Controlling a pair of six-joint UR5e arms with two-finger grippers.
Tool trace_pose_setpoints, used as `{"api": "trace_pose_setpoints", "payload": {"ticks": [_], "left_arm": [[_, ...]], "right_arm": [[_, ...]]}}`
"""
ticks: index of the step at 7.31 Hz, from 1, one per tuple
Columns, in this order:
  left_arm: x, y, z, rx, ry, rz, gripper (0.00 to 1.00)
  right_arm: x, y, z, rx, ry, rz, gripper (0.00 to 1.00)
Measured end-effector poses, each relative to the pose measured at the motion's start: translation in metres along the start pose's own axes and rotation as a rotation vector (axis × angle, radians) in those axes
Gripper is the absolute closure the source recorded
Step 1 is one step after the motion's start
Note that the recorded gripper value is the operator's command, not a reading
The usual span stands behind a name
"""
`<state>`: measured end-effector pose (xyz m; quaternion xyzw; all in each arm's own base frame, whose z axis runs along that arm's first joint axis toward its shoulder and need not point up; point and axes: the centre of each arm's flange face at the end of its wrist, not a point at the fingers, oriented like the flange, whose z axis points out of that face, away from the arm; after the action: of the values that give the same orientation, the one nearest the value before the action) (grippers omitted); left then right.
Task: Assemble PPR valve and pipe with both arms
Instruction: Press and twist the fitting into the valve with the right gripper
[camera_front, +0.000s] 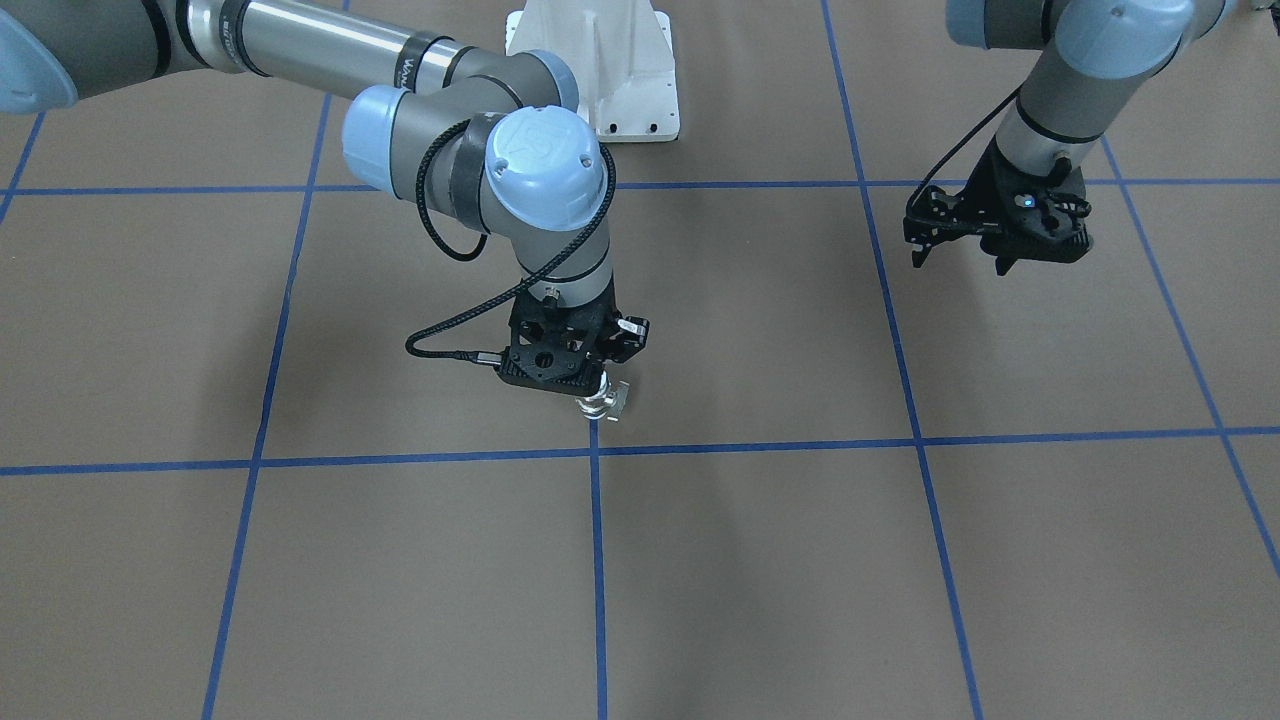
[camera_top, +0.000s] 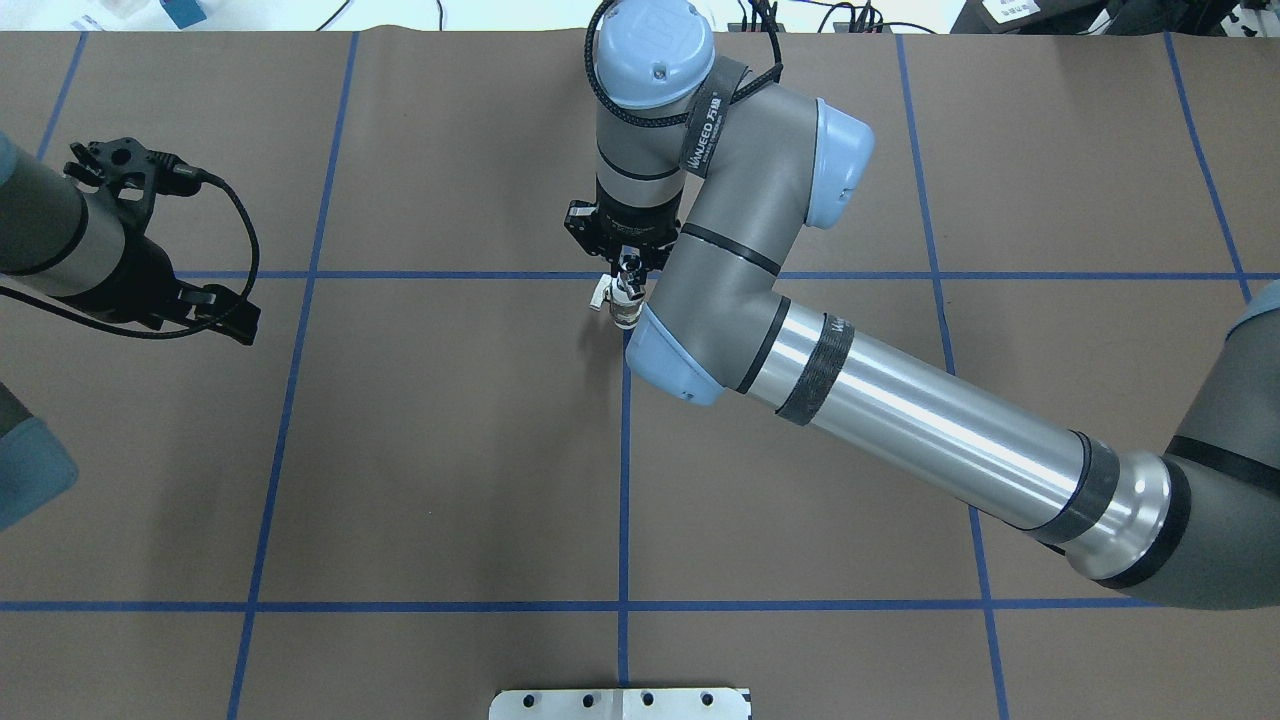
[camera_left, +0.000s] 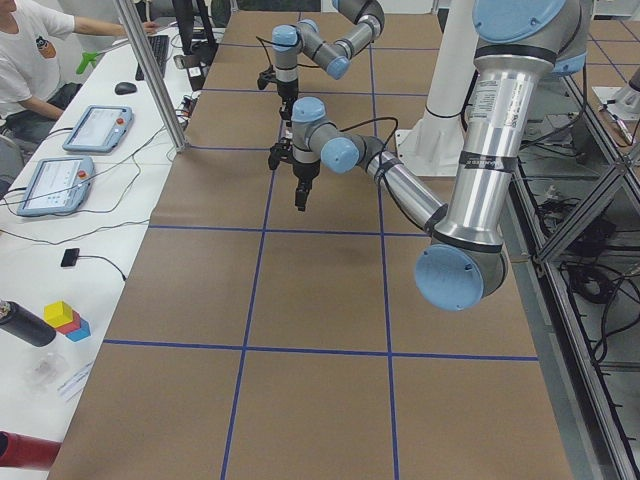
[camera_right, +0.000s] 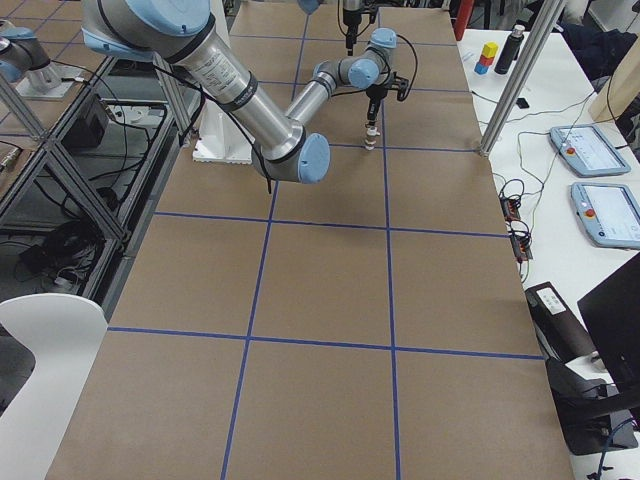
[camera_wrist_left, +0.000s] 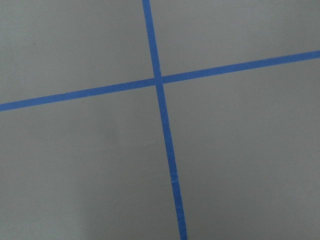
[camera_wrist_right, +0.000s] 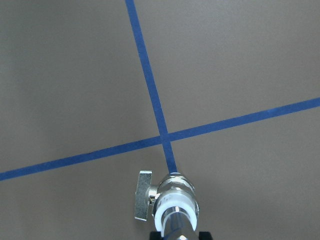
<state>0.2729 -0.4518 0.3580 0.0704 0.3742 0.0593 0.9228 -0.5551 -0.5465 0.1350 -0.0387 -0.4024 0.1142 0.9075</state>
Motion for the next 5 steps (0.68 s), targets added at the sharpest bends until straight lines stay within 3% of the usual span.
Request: {"api": "trace_pose_setpoints", "payload": {"ticks": [3,4,5], "left_arm": [[0.0002,-0.0001,-0.0001,0.0,0.001,0.0,0.01],[0.0001,-0.0001,0.0,0.0,0.0,-0.001,0.01],[0.0001,-0.0002,0.0001,0.0,0.0,-0.001,0.01]], "right_arm": [[-0.0013,-0.0012,0.005,0.001,-0.008,-0.007,1.0],[-0.0014,-0.0013,0.0051,0.001,-0.009,-0.009,0.89],[-0.0013,-0.0014,0.0054,0.001,-0.009,-0.01,0.58]]}}
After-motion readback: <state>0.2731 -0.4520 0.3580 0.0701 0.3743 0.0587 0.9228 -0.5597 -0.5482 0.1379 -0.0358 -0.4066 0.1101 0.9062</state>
